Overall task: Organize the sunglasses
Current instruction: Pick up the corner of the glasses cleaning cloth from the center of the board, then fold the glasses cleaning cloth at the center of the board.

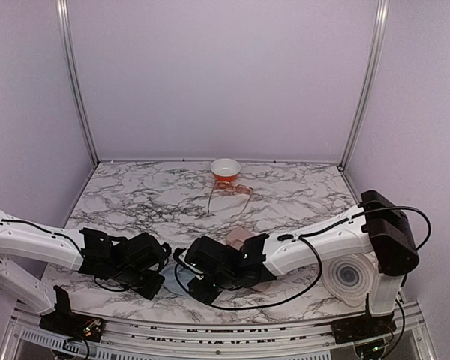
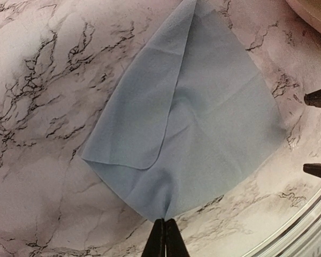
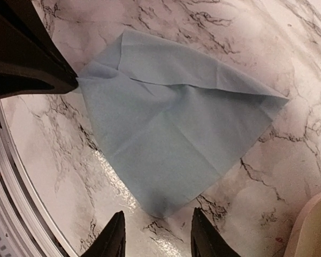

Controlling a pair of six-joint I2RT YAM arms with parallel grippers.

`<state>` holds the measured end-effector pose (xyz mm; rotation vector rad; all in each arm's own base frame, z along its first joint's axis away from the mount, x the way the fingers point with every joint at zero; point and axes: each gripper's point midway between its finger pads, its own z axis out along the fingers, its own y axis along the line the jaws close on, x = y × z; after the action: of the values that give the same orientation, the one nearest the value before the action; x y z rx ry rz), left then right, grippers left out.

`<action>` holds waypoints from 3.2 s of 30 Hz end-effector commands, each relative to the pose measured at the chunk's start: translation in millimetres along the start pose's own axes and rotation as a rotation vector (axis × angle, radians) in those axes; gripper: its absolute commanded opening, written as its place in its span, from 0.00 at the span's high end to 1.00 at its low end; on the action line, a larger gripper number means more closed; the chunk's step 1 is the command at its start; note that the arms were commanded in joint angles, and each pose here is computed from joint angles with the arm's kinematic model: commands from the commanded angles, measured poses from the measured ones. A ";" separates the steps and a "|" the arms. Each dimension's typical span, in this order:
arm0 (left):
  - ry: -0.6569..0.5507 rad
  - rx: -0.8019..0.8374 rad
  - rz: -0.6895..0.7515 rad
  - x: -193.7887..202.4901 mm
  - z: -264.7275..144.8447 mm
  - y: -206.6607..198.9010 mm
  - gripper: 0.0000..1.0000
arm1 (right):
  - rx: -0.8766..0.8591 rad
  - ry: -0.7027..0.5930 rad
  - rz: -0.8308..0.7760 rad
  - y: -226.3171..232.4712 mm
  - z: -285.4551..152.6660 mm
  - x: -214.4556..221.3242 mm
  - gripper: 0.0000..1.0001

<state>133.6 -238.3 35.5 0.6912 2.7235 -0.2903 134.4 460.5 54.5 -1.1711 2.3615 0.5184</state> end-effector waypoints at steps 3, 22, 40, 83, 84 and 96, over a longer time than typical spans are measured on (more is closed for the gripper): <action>0.023 -0.012 -0.006 5.9 3.4 3.7 1.00 | 0.019 0.043 -0.011 0.7 20.2 11.9 0.59; 0.040 -0.023 -0.006 14.3 11.3 8.1 1.00 | 0.043 0.130 -0.060 2.3 45.7 40.9 0.96; -0.012 0.048 -0.016 -7.5 -9.4 -10.3 1.00 | 0.039 -0.017 0.004 4.2 3.4 2.3 1.00; -0.048 0.310 -0.108 -9.8 -99.7 -73.4 1.00 | -0.120 -0.148 0.194 40.7 -112.9 -18.3 1.00; -0.048 0.316 -0.110 -8.6 -101.1 -75.0 1.00 | -0.118 -0.148 0.204 40.9 -114.4 -17.4 1.00; -0.048 0.237 -0.091 -8.9 -94.8 -66.7 1.00 | 0.010 -0.074 0.273 11.9 -100.0 -3.8 1.00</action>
<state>75.5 -280.0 136.2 0.6226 2.6944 -0.7435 90.3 422.2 144.5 -0.8693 2.4340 0.6908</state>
